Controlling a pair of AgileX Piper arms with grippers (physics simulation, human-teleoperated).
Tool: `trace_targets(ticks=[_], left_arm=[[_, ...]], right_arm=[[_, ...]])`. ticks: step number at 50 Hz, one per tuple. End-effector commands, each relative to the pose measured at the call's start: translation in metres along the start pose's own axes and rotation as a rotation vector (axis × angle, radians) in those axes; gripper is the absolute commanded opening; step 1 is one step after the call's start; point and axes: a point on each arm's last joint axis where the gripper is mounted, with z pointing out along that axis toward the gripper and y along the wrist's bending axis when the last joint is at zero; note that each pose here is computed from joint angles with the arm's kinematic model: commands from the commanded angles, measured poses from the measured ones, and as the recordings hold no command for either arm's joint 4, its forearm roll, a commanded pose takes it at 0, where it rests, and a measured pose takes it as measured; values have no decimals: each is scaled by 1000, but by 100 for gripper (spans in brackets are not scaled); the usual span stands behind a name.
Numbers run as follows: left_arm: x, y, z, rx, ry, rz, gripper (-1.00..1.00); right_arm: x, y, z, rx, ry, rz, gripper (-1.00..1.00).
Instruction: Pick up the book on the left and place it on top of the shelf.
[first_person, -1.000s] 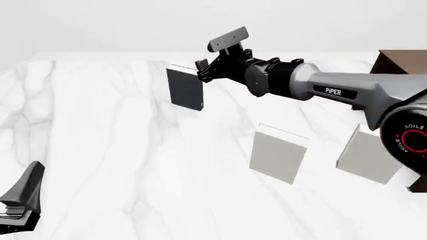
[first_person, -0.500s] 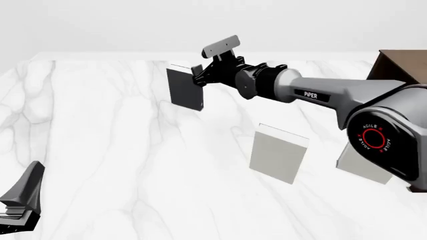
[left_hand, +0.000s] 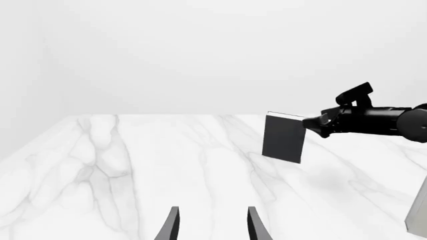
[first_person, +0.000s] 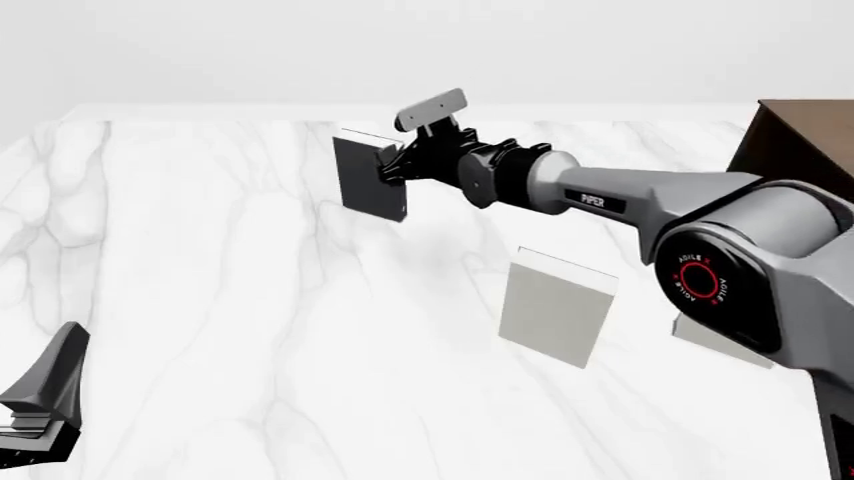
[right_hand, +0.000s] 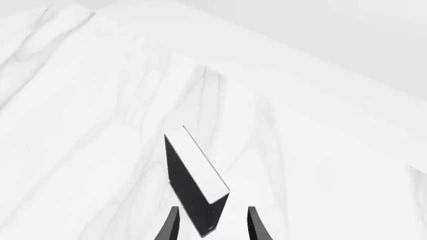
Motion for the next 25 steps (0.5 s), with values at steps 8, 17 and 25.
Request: trace_targets(ticks=[8,17,25], left_arm=[[0,0,0,0,0,0,100],[0,0,0,0,0,0,100],[0,0,0,0,0,0,100]], right_arm=[[16,6,13,-10,27,13,100],[22,6,19,-10,38,18,100],[27,3,26,-5,50,18,100]])
